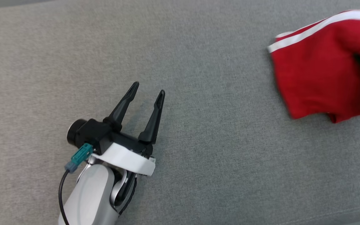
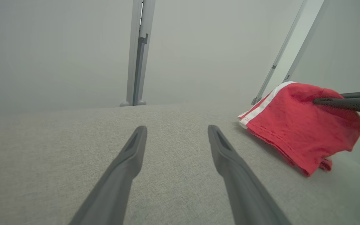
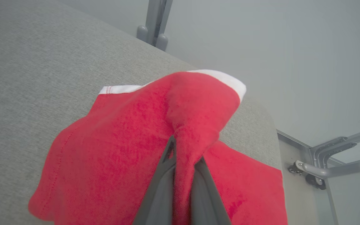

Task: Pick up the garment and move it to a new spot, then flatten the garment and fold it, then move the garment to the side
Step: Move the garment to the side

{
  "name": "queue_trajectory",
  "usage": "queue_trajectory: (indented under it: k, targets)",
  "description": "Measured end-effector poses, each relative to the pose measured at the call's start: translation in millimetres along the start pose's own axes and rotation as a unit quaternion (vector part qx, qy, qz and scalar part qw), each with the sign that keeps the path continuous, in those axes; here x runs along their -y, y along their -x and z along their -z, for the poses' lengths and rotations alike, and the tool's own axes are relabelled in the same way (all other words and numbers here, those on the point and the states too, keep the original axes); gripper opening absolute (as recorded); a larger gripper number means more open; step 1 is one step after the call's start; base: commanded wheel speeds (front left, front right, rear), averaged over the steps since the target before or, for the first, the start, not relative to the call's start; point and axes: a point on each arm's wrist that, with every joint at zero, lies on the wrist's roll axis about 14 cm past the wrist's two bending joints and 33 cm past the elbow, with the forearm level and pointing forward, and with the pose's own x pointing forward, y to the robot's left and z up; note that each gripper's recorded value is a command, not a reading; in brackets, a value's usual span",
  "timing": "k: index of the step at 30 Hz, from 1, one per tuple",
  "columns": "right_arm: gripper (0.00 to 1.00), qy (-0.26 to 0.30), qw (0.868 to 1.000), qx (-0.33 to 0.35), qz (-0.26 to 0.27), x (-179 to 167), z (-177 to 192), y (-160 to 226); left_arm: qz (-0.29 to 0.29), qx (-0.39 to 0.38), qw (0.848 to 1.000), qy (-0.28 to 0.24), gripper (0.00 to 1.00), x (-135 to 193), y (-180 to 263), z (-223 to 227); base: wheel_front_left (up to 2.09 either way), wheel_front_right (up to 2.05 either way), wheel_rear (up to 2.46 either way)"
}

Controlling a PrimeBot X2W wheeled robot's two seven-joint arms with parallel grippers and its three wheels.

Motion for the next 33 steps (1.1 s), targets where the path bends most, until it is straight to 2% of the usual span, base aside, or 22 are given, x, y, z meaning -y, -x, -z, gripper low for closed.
queue_trajectory:
  k: [3,7,10,14,24,31,33]
  targets:
    - [0.0,0.029,0.999,-0.026,0.032,34.0,15.7,3.0,0.018,-0.008,1.0,0.005,1.0,4.4,-13.9,11.7,0.0,0.0,0.0]
    - [0.0,0.071,0.993,-0.079,0.043,54.6,45.6,3.9,0.028,-0.019,0.999,0.014,1.0,4.6,-25.3,27.3,0.0,0.0,0.0]
    - [0.0,0.077,0.991,-0.098,0.056,71.4,54.0,-0.7,0.033,-0.026,0.999,0.02,1.0,4.1,-30.0,35.8,0.0,0.0,0.0]
    - [0.0,0.097,0.986,-0.124,0.059,82.5,64.8,-7.3,0.026,-0.032,0.999,0.023,1.0,-3.1,-27.9,40.3,0.0,0.0,0.0]
    - [0.0,0.138,0.979,-0.135,0.06,100.4,57.1,-21.6,-0.009,-0.033,0.999,0.025,1.0,-26.5,-16.6,37.6,0.0,0.0,0.0]
    - [0.0,0.151,0.969,-0.183,0.061,109.4,81.4,-23.1,-0.017,-0.036,0.999,0.031,1.0,-32.7,-12.8,40.6,0.0,0.0,0.0]
    - [0.0,0.149,0.968,-0.191,0.061,110.0,87.9,-25.1,-0.03,-0.031,0.998,0.055,1.0,-38.6,-12.3,39.8,0.0,0.0,0.0]
